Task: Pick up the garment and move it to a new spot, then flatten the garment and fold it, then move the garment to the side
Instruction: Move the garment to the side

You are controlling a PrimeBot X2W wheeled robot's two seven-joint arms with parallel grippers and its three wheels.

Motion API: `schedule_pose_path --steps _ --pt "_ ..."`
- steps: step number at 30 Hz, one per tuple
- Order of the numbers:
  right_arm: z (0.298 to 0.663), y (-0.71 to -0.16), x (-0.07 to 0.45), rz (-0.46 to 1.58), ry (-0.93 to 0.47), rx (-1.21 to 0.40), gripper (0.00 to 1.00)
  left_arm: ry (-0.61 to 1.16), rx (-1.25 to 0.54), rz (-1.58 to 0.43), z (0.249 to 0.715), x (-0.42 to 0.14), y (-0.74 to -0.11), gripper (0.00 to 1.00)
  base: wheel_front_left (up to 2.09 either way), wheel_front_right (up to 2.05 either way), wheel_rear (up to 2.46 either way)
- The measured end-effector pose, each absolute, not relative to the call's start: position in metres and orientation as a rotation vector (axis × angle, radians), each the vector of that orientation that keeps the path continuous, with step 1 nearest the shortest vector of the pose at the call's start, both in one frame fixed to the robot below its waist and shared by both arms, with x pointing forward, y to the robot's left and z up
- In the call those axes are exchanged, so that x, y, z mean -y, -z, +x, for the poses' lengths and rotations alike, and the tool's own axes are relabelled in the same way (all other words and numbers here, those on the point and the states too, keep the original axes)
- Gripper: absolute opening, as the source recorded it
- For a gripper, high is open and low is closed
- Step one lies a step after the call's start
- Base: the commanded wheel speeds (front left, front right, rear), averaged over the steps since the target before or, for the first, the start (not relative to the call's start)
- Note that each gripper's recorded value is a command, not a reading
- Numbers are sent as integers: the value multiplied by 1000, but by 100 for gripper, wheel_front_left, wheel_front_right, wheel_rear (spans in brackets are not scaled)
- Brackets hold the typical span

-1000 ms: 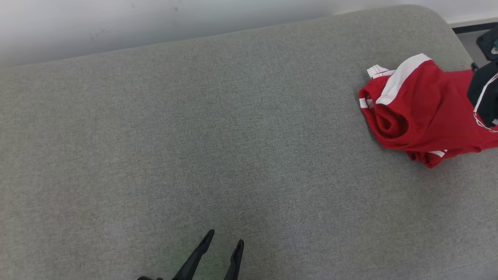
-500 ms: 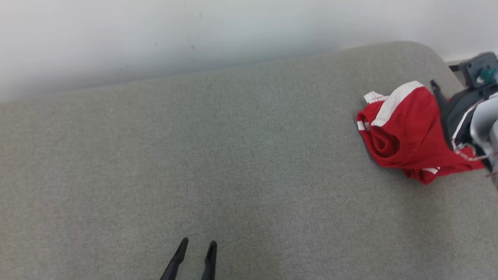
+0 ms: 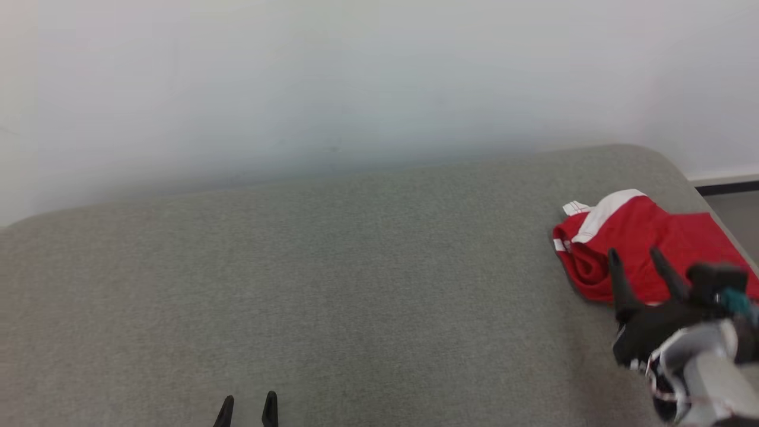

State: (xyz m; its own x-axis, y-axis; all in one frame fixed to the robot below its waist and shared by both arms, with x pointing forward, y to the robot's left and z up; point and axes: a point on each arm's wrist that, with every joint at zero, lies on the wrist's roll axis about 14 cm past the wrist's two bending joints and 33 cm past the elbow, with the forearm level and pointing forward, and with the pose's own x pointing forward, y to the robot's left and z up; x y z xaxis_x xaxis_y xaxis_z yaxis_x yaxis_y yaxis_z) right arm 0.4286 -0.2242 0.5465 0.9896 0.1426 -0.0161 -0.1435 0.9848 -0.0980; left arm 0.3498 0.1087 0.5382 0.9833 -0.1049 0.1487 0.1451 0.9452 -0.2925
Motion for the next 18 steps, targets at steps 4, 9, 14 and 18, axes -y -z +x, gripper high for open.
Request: schedule_pose_path --steps 4,9,14,18 --pt "407 -530 193 34 -150 -3 100 77 140 -281 344 -128 -537 100 0 0 0" --pt "379 -532 162 163 -149 35 100 37 164 -248 336 -148 -541 100 0 0 0" --pt "354 -528 139 164 -194 11 100 -17 200 -233 328 -169 -548 100 0 0 0" --pt "342 -526 122 149 -243 -10 100 -65 212 -215 322 -186 -549 100 0 0 0"
